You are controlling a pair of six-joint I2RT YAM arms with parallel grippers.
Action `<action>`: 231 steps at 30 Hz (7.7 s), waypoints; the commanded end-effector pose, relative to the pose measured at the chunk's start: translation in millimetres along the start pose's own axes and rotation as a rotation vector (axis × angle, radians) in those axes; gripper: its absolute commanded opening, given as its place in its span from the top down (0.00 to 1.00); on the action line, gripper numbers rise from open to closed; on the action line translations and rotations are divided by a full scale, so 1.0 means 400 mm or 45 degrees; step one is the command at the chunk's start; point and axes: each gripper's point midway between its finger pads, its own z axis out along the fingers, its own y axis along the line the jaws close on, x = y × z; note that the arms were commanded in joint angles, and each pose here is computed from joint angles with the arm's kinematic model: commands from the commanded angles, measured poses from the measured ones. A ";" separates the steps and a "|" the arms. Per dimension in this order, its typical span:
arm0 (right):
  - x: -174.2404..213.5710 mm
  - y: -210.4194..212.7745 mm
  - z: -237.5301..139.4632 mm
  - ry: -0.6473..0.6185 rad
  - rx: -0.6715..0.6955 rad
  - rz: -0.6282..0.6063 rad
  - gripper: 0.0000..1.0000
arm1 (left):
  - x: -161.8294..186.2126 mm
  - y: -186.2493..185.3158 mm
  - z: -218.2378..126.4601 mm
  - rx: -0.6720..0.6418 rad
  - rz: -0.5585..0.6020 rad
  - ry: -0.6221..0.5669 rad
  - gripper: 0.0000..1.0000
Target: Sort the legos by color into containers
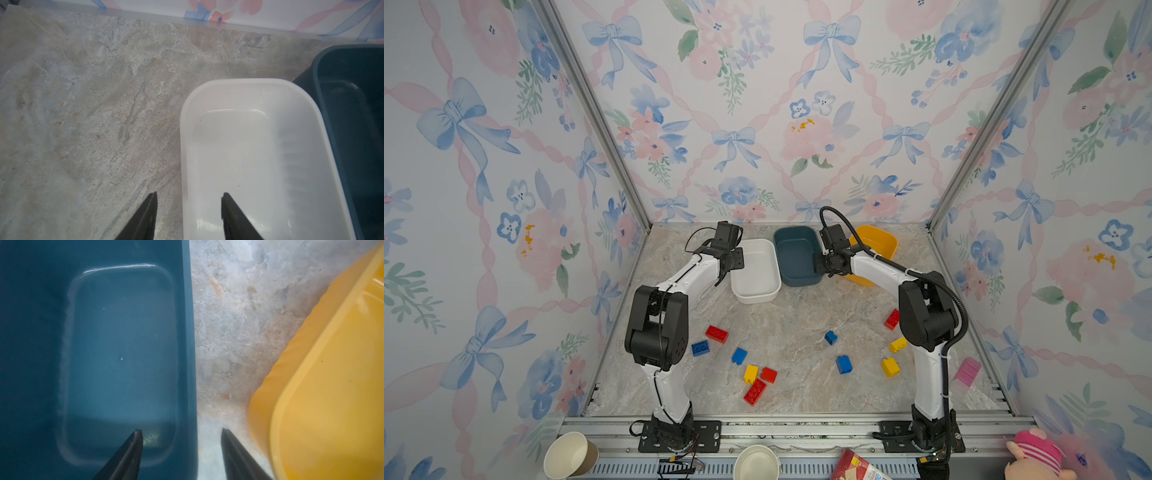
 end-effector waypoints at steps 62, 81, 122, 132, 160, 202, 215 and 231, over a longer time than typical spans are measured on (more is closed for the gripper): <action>0.069 0.036 -0.100 0.069 -0.031 -0.032 0.71 | 0.027 0.059 -0.039 0.047 -0.038 -0.043 0.33; 0.024 -0.417 -0.217 0.020 0.300 0.378 0.29 | 0.040 0.072 -0.113 0.153 -0.130 -0.153 0.25; 0.076 -0.413 -0.059 0.297 0.102 0.020 1.00 | 0.075 0.118 -0.135 0.189 -0.174 -0.160 0.21; 0.074 -0.401 -0.033 0.351 0.110 -0.195 1.00 | 0.076 0.114 -0.133 0.198 -0.160 -0.156 0.20; 0.102 -0.283 -0.051 0.370 0.042 -0.201 0.94 | 0.069 0.109 -0.142 0.214 -0.150 -0.166 0.19; 0.411 -0.469 -0.335 0.364 0.290 0.676 0.02 | 0.201 0.111 -0.254 0.322 -0.233 -0.173 0.14; 0.472 -0.500 -0.266 0.411 0.337 0.783 0.12 | 0.207 0.110 -0.255 0.326 -0.232 -0.167 0.14; 0.497 -0.500 -0.198 0.461 0.329 0.812 0.38 | 0.213 0.107 -0.254 0.325 -0.232 -0.164 0.13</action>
